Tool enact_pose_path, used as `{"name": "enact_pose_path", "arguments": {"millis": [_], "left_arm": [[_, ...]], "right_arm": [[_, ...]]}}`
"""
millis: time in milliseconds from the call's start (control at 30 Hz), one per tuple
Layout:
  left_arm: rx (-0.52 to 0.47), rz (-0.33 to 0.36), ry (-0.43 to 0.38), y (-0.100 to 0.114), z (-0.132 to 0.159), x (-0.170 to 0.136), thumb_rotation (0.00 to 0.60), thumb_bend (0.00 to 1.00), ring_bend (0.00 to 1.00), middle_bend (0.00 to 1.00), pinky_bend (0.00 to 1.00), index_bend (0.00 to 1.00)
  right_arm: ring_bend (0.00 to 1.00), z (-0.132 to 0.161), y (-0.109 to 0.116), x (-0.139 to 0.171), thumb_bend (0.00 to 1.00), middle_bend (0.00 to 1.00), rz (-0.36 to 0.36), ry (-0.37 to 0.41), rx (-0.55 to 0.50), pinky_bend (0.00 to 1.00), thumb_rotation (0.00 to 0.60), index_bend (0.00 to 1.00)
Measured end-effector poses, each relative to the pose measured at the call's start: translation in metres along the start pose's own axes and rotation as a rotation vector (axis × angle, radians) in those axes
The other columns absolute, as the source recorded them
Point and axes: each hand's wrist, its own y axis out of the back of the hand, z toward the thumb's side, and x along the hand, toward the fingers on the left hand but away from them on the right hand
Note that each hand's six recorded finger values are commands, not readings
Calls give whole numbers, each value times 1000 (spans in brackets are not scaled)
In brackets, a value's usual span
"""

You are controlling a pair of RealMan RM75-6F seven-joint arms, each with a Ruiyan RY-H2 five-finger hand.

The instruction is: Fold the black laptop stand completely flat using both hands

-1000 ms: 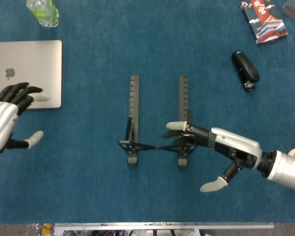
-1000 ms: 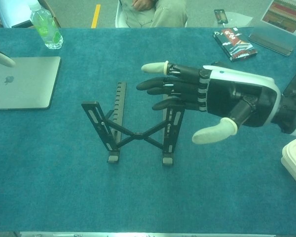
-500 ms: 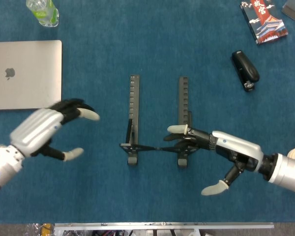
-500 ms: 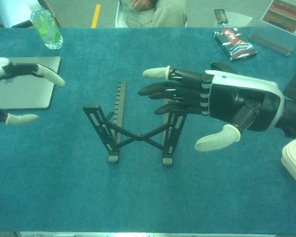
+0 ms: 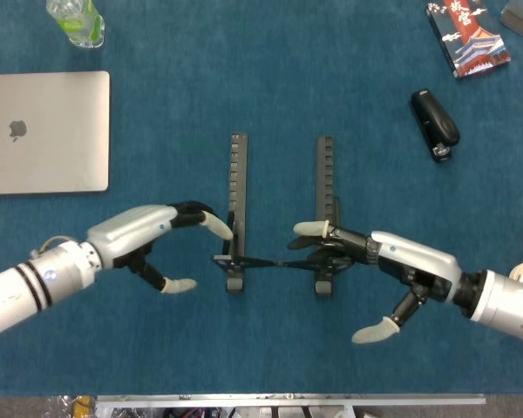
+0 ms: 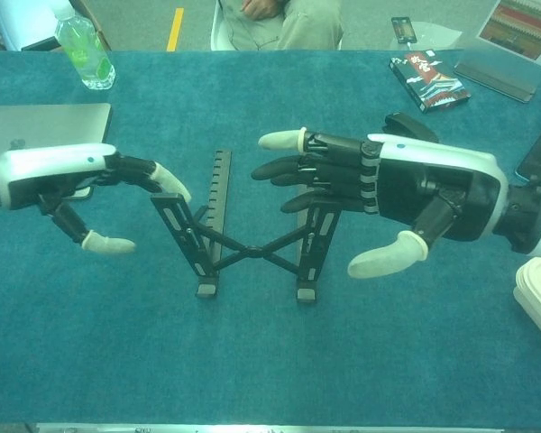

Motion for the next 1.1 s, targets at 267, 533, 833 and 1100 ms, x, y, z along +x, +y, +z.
{"name": "enact_pose_path", "arguments": {"millis": [267,533,833,1100], "left_arm": [[-55,-94,-4,-13,3,14,600,261,89,220,96,236],[-94,-116,-8,-13,0,24,600,261,90,221,96,236],[-158,-124,-4,-10,-1,29,600,261,90,218,96,236],[-249,-115,-23,-1,0,33,600,261,90,196,96,222]], "right_arm": [[1,-1,0,-2,55,122,0,-4,8,104,578,0],[1,-2,2,-2,55,122,0,-2,9,104,578,0],[1,-3,2,-3,55,122,4,-3,9,104,577,0],[1,-4,2,-5,55,122,6,-5,10,104,578,0]]}}
